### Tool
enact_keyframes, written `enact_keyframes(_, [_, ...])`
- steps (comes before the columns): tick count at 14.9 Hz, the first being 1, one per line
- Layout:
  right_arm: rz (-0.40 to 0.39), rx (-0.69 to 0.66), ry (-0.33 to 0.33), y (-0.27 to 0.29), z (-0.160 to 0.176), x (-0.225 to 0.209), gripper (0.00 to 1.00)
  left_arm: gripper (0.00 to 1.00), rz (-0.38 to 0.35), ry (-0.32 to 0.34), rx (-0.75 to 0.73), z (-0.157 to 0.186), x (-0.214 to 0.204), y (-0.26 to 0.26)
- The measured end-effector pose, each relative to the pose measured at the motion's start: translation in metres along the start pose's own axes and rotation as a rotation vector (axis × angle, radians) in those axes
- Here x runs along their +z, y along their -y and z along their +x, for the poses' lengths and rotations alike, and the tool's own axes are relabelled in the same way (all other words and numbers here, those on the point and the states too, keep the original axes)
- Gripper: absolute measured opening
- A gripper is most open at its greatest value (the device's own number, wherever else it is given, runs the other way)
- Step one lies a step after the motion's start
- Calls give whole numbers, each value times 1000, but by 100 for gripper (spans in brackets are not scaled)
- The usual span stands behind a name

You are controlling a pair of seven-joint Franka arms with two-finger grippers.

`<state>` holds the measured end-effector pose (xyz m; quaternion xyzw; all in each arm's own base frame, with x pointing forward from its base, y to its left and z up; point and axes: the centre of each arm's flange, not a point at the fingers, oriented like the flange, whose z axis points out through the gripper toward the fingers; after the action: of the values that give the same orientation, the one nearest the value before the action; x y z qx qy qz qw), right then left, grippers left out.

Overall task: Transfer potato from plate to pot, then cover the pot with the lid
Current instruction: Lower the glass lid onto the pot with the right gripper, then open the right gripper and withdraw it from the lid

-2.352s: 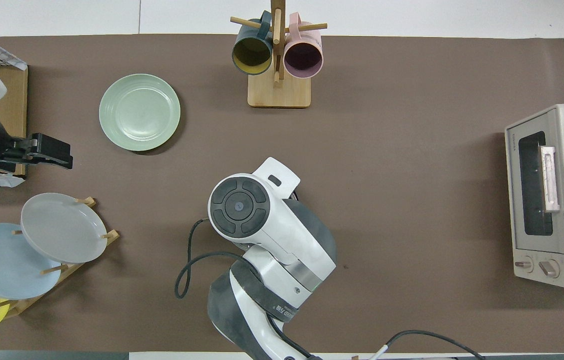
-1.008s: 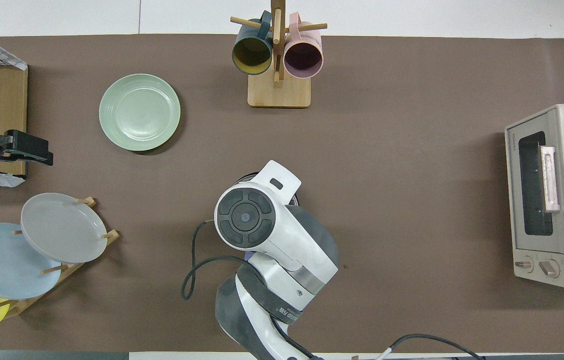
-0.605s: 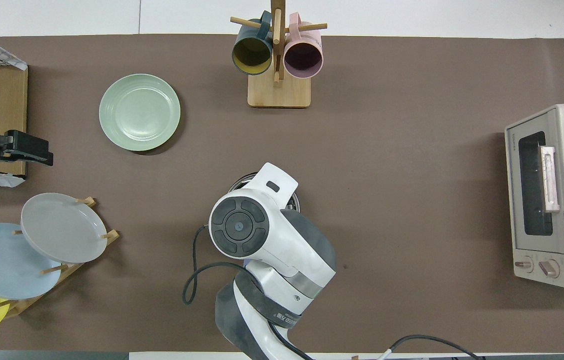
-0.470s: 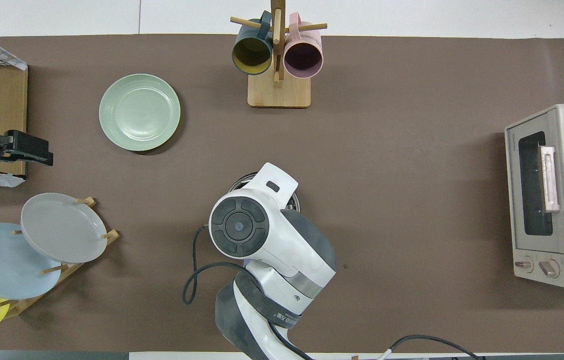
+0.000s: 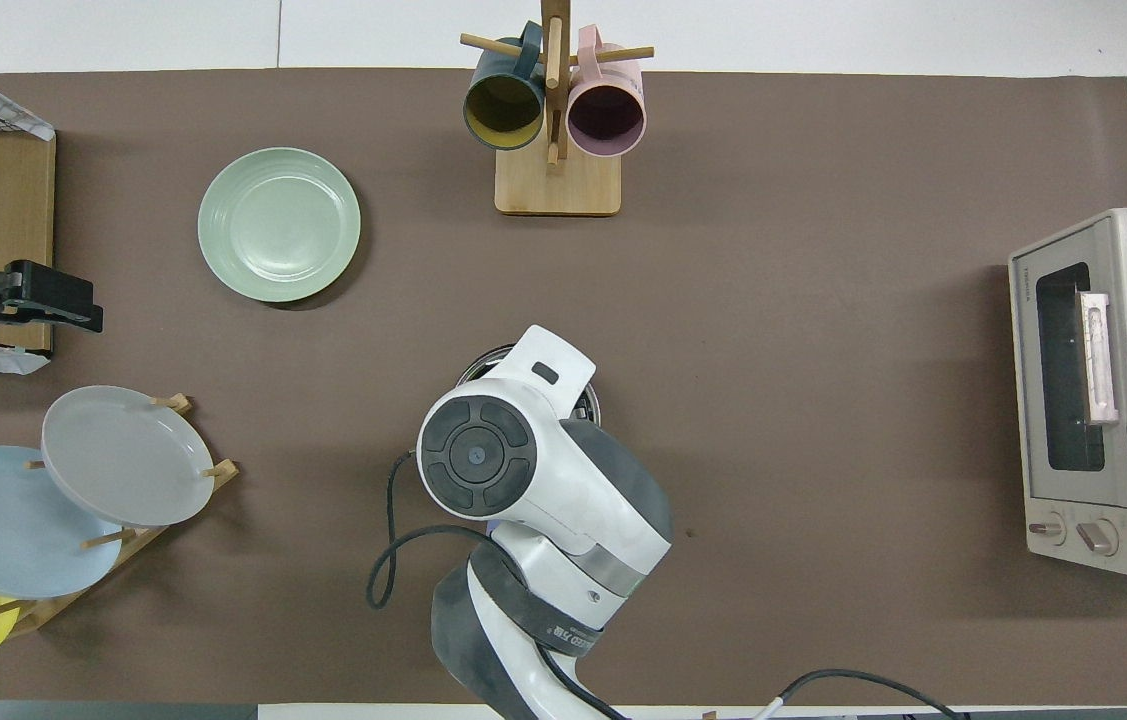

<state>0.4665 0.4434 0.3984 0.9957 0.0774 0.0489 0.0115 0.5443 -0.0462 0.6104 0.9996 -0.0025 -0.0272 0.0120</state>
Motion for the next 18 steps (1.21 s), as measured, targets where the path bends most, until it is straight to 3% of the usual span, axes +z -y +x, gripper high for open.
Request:
enact_keyframes(3, [-5,2,6,-2,-1,4,100,100,0,1,0,0,0,0])
enact_keyframes(6, [2,37,-15,-15,15,-14,100,100,0,1,0,0,0,0])
enact_keyframes(12, [12,176,-28,-82,61,-118,100,100,0,1,0,0,0,0])
enact_keyframes(18, [-48,173,59,-233,77,-165,100,100,0,1,0,0,0,0])
